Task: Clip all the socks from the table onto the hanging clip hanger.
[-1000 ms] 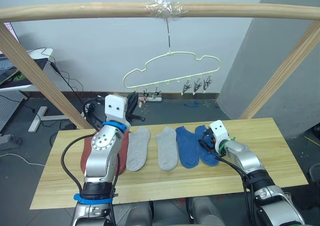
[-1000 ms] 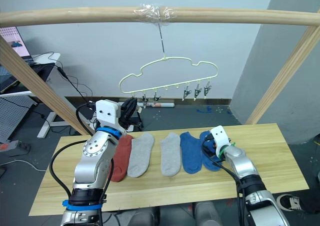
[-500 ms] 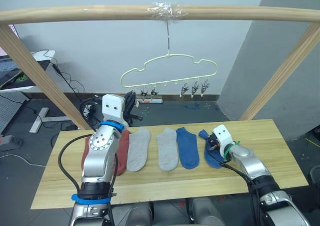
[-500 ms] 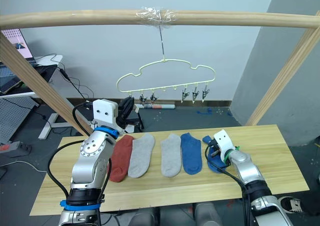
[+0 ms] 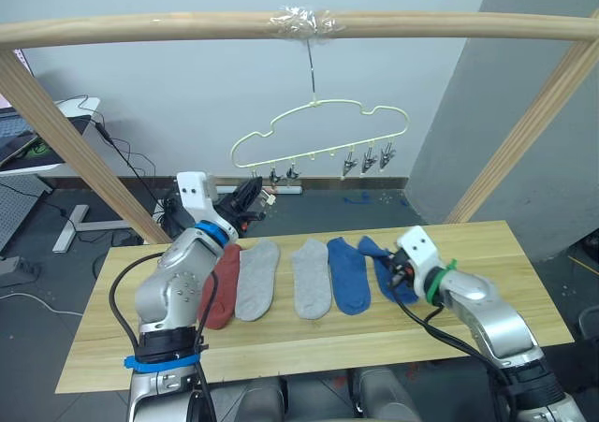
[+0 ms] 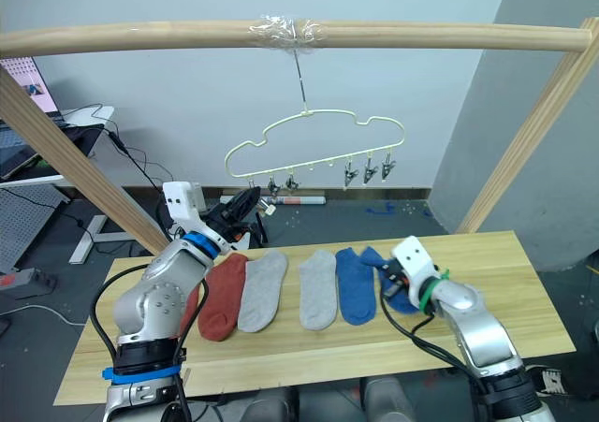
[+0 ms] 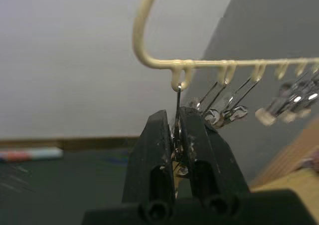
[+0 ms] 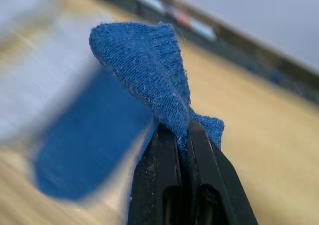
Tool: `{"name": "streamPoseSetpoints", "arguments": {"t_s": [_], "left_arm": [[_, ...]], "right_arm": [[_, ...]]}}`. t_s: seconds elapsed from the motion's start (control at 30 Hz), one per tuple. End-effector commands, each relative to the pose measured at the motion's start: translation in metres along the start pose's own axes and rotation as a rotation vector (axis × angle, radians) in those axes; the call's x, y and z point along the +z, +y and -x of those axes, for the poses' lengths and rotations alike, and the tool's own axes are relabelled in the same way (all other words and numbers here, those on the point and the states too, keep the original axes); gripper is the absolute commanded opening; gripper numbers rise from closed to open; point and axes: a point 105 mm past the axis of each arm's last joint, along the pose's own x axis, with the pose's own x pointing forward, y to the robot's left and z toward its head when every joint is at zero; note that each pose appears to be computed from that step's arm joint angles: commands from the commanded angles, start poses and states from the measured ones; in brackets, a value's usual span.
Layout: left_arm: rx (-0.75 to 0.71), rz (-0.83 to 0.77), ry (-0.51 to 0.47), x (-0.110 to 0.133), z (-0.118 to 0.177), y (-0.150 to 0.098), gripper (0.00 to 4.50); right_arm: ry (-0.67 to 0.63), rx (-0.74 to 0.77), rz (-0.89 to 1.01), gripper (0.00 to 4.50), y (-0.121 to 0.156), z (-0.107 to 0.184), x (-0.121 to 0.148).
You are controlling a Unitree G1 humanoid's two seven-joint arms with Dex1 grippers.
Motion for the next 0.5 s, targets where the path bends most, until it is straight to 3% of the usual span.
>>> {"name": "streamPoseSetpoints", "arguments": {"t_s": [0.03, 0.2, 0.5], "left_arm": [[-0.045, 0.157, 0.024, 0.004, 0.003, -0.007, 0.0], [-0.105, 0.228, 0.075, 0.0, 0.004, -0.022, 0.0], [-0.096, 0.213, 0.081, -0.002, 0.004, -0.024, 0.0]], "right_arm": [[-0.058, 0.057, 0.015, 0.03, 0.016, -0.008, 0.025], [-0.135, 0.087, 0.022, 0.03, 0.028, -0.031, 0.059], [-0.179, 0.123, 0.063, 0.03, 0.04, -0.054, 0.083]]}}
